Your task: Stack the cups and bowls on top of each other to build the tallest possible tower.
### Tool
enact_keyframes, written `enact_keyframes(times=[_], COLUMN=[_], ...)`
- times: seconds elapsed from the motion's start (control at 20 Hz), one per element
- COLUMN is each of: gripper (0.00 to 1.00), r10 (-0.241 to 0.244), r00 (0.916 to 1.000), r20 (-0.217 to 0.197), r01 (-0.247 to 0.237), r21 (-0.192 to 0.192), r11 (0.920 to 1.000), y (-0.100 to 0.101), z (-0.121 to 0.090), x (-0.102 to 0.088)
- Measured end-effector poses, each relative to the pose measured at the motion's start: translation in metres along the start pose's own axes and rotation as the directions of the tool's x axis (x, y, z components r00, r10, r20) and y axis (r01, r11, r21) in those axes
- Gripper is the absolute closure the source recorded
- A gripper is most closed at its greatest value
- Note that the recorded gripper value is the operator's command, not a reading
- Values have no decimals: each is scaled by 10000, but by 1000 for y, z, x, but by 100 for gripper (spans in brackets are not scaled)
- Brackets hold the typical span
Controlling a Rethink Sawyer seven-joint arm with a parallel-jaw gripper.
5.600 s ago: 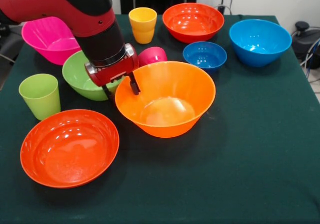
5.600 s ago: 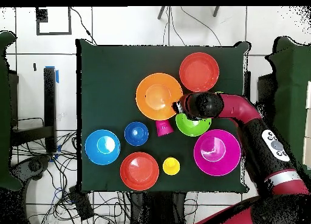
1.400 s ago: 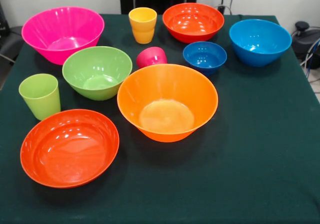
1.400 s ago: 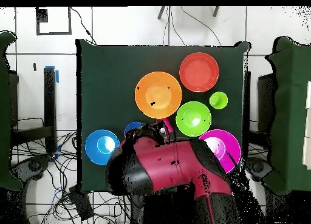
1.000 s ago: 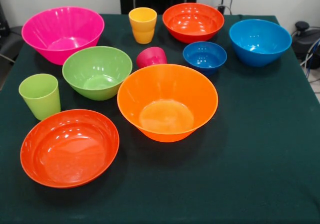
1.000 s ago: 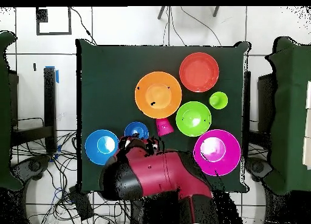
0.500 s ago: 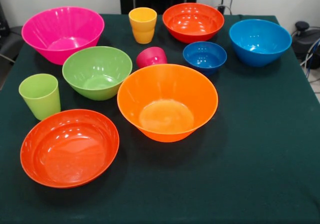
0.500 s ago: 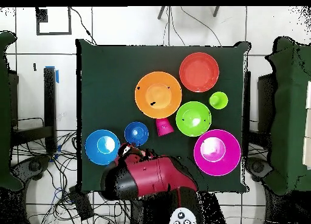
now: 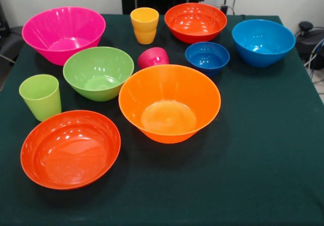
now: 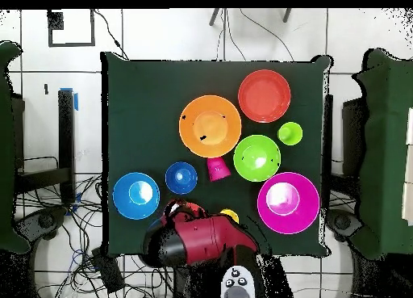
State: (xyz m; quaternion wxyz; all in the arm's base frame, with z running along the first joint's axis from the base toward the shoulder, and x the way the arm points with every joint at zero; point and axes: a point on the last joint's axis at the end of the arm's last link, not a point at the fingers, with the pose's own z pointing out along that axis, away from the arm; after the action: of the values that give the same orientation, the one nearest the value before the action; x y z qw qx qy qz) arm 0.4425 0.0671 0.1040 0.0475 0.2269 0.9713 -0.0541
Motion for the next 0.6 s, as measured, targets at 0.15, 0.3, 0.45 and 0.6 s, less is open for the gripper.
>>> enact_keyframes(times=[0.15,0.3,0.45,0.6], gripper=[0,0,0,0], r10=[12,40,21,-47], r00=[10000,10000,10000,10000], r20=[-55,-63,-25,0], r01=[-11,-37,-20,47], r21=[178,365,505,642], r11=[9998,9993,9987,9979], y=[-6,-13,-18,-21], z=[7,15,21,29], x=[7,13,19,27])
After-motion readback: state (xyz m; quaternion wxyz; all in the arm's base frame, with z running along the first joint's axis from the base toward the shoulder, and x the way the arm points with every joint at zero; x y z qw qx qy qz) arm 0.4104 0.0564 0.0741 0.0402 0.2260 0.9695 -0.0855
